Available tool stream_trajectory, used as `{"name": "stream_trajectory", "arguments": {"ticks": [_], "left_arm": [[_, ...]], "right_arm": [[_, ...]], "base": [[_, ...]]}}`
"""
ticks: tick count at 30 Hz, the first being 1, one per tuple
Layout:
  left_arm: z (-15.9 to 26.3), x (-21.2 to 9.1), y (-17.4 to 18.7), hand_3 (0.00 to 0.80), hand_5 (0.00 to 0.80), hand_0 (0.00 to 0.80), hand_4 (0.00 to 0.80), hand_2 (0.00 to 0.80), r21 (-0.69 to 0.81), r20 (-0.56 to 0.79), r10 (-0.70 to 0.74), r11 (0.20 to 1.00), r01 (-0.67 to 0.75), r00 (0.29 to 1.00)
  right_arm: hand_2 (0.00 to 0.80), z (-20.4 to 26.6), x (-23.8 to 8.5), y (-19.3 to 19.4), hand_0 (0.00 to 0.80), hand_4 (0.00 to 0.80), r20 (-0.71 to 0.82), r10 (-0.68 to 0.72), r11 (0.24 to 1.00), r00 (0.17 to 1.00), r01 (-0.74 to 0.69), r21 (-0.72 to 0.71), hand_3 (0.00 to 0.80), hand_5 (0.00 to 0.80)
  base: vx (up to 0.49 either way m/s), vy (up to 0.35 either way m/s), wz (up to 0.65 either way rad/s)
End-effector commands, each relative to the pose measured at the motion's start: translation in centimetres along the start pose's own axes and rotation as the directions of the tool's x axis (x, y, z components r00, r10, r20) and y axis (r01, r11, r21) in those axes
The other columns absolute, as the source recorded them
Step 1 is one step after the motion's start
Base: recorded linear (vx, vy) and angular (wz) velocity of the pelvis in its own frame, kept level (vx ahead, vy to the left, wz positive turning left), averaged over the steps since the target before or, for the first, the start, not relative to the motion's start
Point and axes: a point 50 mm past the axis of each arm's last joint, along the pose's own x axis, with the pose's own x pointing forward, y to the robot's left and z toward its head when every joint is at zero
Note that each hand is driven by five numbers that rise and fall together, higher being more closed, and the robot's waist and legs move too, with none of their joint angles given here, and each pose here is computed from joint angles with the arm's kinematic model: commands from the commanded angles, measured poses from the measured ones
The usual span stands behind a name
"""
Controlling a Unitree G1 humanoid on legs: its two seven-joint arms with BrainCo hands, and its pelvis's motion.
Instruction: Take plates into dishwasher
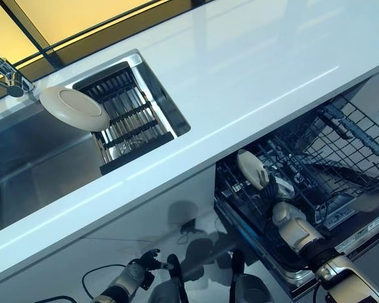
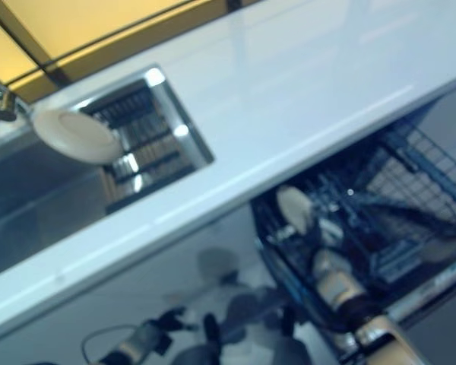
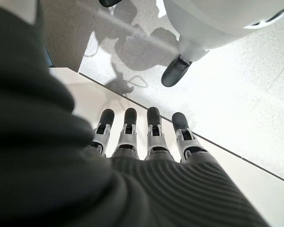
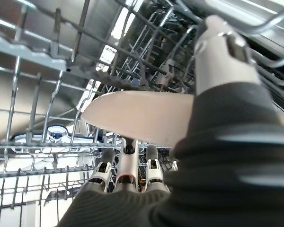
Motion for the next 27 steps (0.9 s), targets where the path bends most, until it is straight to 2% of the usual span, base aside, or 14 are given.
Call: {"name": "stream_trajectory", "arguments": {"ticks": [1, 16, 23, 27], "left_arm": [[0.1, -0.1, 2.7, 0.0, 0.0, 0.0, 0.0, 0.0, 0.01, 0.009, 0.084, 0.996, -0.084, 0.996], [-0.9, -0.4, 3.5, 0.0, 0.0, 0.0, 0.0, 0.0, -0.027, -0.007, 0.123, 0.992, -0.124, 0.992], [-2.1, -0.7, 3.9, 0.0, 0.0, 0.0, 0.0, 0.0, -0.048, -0.024, 0.142, 0.989, -0.143, 0.99], [-2.5, -0.8, 3.9, 0.0, 0.0, 0.0, 0.0, 0.0, -0.056, -0.028, 0.15, 0.987, -0.151, 0.988]], "right_arm": [[0.0, 2.7, -0.6, 0.2, 0.0, 0.0, 0.109, -0.006, 0.994, 0.994, -0.006, 0.107, 0.0, 0.0], [0.0, 2.0, -2.0, -5.7, 0.0, 0.0, 0.229, -0.163, 0.98, 0.96, 0.131, 0.146, 0.0, 0.0], [0.0, 1.2, -3.6, -9.5, 0.0, 0.0, 0.285, -0.29, 0.95, 0.914, 0.24, 0.198, 0.0, 0.0], [0.0, 1.3, -4.5, -12.0, 0.0, 0.0, 0.33, -0.388, 0.918, 0.861, 0.332, 0.216, 0.0, 0.0]], "base": [[0.0, 0.0, 0.0], [-0.004, -0.004, -0.02], [-0.011, -0.012, -0.03], [-0.019, -0.013, -0.05]]}}
